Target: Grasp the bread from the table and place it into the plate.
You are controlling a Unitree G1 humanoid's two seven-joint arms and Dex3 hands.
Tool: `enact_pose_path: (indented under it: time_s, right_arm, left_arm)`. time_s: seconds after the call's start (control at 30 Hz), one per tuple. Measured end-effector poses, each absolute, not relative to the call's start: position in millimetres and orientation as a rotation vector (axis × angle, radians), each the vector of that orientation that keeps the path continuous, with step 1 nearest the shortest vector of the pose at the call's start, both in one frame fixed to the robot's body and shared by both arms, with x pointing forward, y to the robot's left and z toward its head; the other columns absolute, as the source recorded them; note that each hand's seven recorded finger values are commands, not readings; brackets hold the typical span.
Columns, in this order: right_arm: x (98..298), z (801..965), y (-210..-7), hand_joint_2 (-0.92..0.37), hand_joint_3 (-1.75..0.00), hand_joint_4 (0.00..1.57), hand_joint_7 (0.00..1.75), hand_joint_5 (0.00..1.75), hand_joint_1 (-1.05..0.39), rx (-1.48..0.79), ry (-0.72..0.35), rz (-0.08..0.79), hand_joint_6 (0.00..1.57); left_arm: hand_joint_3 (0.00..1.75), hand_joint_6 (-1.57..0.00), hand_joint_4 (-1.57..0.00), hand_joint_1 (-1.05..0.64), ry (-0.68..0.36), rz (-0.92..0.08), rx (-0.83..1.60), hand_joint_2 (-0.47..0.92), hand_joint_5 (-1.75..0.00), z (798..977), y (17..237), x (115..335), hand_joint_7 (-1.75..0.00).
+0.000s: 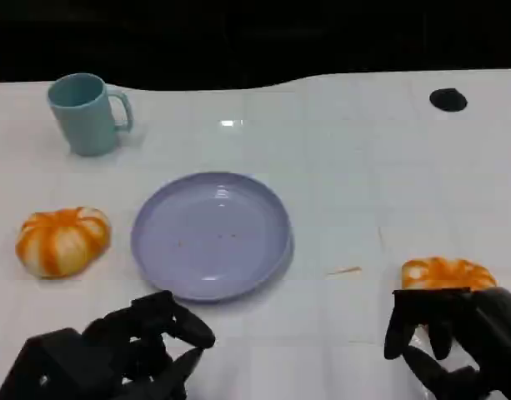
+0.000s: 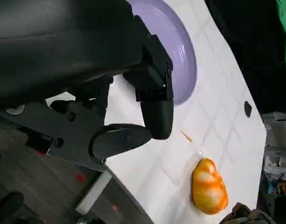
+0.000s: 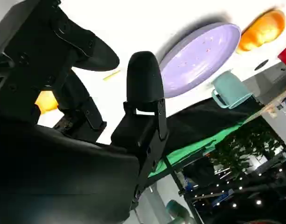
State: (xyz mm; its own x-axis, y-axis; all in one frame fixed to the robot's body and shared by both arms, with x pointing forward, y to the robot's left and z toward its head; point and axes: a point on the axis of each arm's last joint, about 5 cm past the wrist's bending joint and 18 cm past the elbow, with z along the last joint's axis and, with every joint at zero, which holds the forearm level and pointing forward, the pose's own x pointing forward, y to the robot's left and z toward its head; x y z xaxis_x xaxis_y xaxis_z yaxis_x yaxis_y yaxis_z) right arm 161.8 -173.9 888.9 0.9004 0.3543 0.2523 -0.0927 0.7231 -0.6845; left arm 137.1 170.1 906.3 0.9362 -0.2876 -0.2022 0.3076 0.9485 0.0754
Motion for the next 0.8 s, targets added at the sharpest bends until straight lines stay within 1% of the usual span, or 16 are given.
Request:
enact_pose_path:
  time_s: [0.33, 0.8]
  right_arm:
    - [161.5, 889.4, -173.9, -0.12, -1.44, 0.96, 1.28, 1.75, -0.08, -0.720, -0.396, 0.258, 0.94]
    - [161.0, 889.7, -174.3, -0.11, -1.45, 0.96, 1.26, 1.75, -0.06, -0.721, -0.408, 0.263, 0.93]
  left_arm:
    - [0.64, -0.61, -0.66, -0.26, 0.189, -0.304, 0.104, 0.82, -1.75, 906.9, 170.3, 135.7, -1.32]
    - [0.65, -0.62, -0.66, -0.26, 0.183, -0.306, 0.103, 0.80, -1.75, 908.0, 170.0, 135.5, -1.30]
